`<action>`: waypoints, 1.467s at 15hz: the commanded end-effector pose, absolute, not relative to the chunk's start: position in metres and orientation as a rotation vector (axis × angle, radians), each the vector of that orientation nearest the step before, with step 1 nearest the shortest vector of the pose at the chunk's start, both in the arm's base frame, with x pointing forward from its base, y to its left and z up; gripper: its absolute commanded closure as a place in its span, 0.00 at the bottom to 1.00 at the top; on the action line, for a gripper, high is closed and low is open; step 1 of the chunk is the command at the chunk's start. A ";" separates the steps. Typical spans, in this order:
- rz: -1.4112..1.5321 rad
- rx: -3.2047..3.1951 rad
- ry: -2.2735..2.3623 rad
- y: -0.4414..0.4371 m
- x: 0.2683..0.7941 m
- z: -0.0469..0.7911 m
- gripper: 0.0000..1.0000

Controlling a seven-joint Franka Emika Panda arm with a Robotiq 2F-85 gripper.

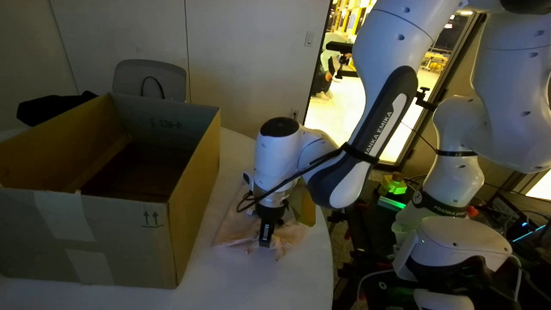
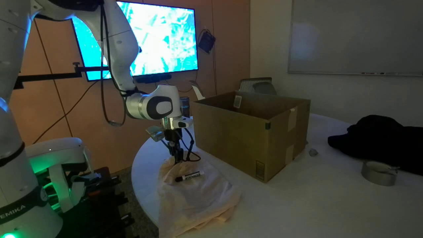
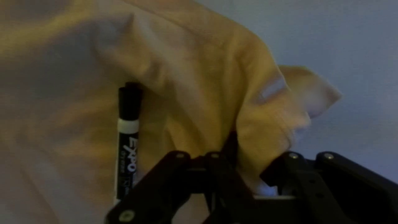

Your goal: Put the marker on the towel, fold the towel then put it in the box

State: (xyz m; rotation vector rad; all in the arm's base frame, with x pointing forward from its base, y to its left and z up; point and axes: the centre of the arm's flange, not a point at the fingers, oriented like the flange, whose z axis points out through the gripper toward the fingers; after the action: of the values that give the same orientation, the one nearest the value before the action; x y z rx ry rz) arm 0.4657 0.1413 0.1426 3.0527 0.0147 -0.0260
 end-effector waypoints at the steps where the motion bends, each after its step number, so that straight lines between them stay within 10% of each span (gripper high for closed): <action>1: 0.051 3.049 -0.050 0.112 0.454 0.176 0.96; 14: -0.018 2.961 -0.290 0.004 0.470 0.154 0.95; 15: -0.020 2.960 -0.307 0.001 0.469 0.150 0.62; 22: 0.007 2.970 -0.384 -0.047 0.460 0.152 0.17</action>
State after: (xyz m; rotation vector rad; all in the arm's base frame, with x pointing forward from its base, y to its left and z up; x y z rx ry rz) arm 0.4614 -0.0240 0.1460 2.9546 -0.3719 -0.0467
